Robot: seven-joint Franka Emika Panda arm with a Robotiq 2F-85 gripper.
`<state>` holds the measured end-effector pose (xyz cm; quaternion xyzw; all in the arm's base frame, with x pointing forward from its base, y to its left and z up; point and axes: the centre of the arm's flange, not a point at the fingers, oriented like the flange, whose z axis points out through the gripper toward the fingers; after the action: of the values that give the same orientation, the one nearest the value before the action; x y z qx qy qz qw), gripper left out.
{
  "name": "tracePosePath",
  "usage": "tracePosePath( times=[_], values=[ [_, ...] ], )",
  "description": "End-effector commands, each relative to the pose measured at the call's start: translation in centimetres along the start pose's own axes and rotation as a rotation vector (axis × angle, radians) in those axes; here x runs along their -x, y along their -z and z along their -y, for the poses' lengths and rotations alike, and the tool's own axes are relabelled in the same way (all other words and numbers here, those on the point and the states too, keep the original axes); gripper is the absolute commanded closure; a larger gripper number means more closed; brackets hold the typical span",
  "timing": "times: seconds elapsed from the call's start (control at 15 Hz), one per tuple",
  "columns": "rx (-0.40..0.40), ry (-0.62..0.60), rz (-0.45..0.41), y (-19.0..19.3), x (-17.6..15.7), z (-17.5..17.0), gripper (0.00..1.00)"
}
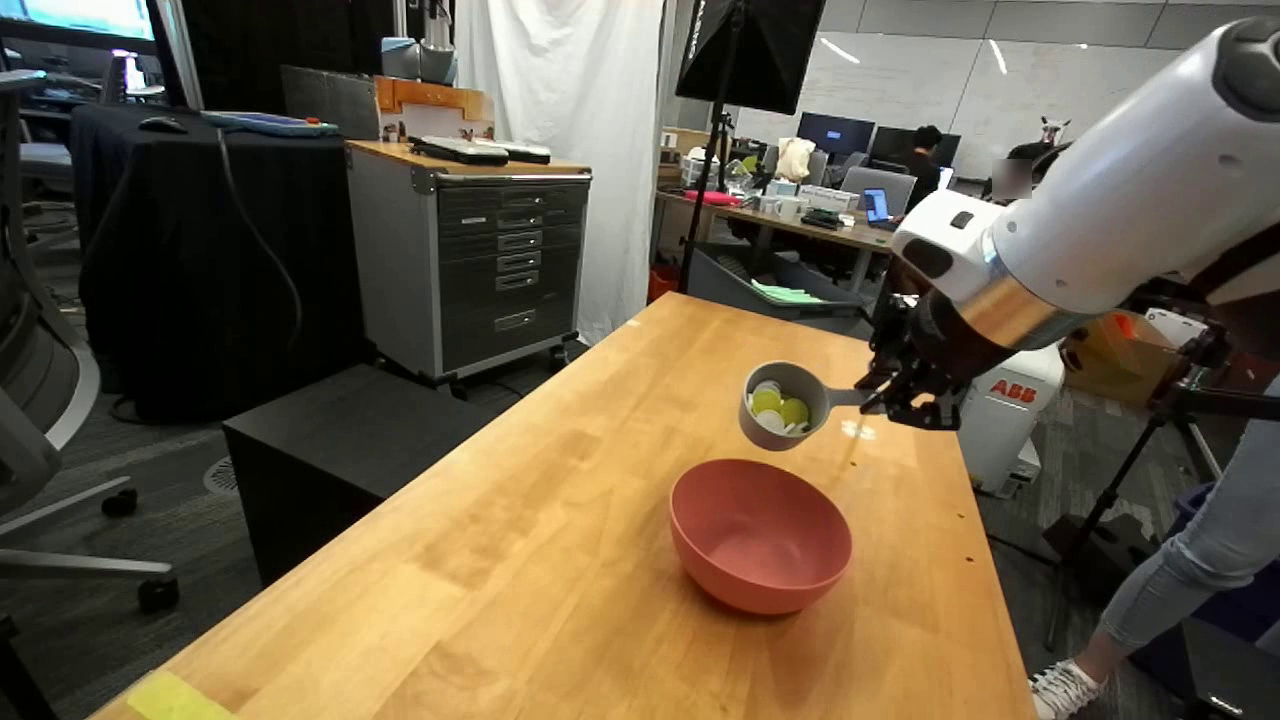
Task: Pour the contents in the grey measuring cup into the pink bowl
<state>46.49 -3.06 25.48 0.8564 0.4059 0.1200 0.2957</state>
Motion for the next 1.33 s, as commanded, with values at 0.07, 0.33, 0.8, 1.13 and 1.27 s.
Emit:
tracePosePath(
  times=[0.07,0.33,0.8,1.13,1.27],
  values=[
    [0.077,0.055,-0.032,0.2,0.3,3.8,0.94],
    [0.128,0.088,-0.058,0.3,-0.1,5.2,0.94],
    [0.259,0.09,-0.123,0.1,-1.0,6.4,0.94],
    [0.373,0.147,-0.131,-1.2,-0.2,7.7,0.94],
    [0.424,0.185,-0.128,-1.8,0.2,8.5,0.94]
  ],
)
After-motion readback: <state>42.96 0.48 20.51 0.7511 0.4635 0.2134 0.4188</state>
